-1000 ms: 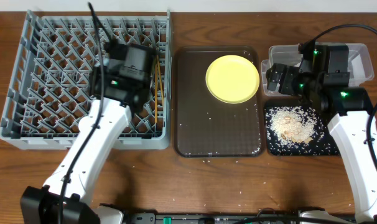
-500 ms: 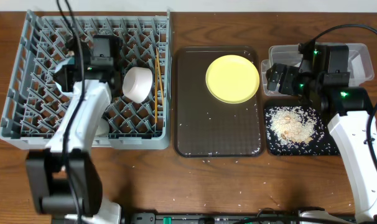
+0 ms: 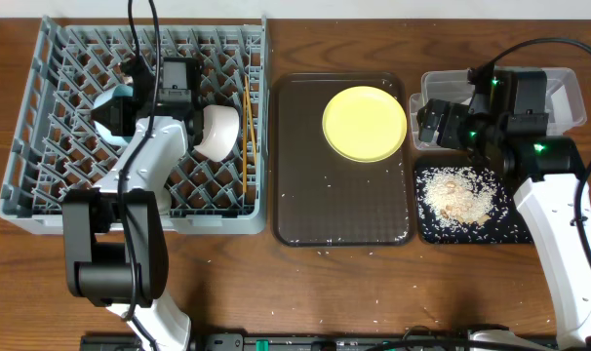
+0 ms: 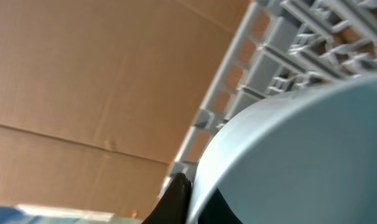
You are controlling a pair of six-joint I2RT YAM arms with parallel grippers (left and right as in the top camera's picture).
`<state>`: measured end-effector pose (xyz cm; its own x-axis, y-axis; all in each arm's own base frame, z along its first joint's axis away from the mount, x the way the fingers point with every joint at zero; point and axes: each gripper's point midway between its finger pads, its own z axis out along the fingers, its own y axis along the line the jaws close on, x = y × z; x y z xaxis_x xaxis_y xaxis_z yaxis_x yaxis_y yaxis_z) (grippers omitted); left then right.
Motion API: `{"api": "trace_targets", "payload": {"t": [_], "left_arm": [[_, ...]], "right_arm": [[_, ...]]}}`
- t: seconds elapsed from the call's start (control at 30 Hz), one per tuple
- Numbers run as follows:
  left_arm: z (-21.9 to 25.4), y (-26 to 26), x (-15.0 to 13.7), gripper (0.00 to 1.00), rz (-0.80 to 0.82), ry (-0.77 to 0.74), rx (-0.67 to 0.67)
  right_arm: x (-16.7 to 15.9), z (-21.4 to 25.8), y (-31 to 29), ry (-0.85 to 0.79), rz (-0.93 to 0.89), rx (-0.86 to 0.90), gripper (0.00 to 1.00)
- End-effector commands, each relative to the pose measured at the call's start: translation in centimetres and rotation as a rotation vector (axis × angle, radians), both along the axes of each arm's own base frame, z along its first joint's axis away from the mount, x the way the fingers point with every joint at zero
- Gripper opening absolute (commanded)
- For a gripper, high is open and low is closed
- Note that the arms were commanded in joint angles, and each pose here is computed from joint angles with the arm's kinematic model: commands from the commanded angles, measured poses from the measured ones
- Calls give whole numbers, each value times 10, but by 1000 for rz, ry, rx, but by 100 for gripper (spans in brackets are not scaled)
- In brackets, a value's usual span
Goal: Sort waste into correct bins and load items into the dishwasher
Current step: 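Carry blue bowl into dish rack and set it down with left gripper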
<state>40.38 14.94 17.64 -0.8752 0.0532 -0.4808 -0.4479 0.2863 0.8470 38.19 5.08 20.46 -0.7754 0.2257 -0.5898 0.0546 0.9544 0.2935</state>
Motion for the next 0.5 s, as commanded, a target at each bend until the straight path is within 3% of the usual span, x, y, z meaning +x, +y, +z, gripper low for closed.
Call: {"api": "trace_targets", "payload": {"t": [0.0, 0.47], "left_arm": [[2, 8, -8, 7, 48, 50, 75], [-4, -24, 7, 8, -47, 41, 42]], "right_arm": [[1, 6, -3, -14, -12, -5, 99], [1, 6, -3, -14, -12, -5, 99]]}}
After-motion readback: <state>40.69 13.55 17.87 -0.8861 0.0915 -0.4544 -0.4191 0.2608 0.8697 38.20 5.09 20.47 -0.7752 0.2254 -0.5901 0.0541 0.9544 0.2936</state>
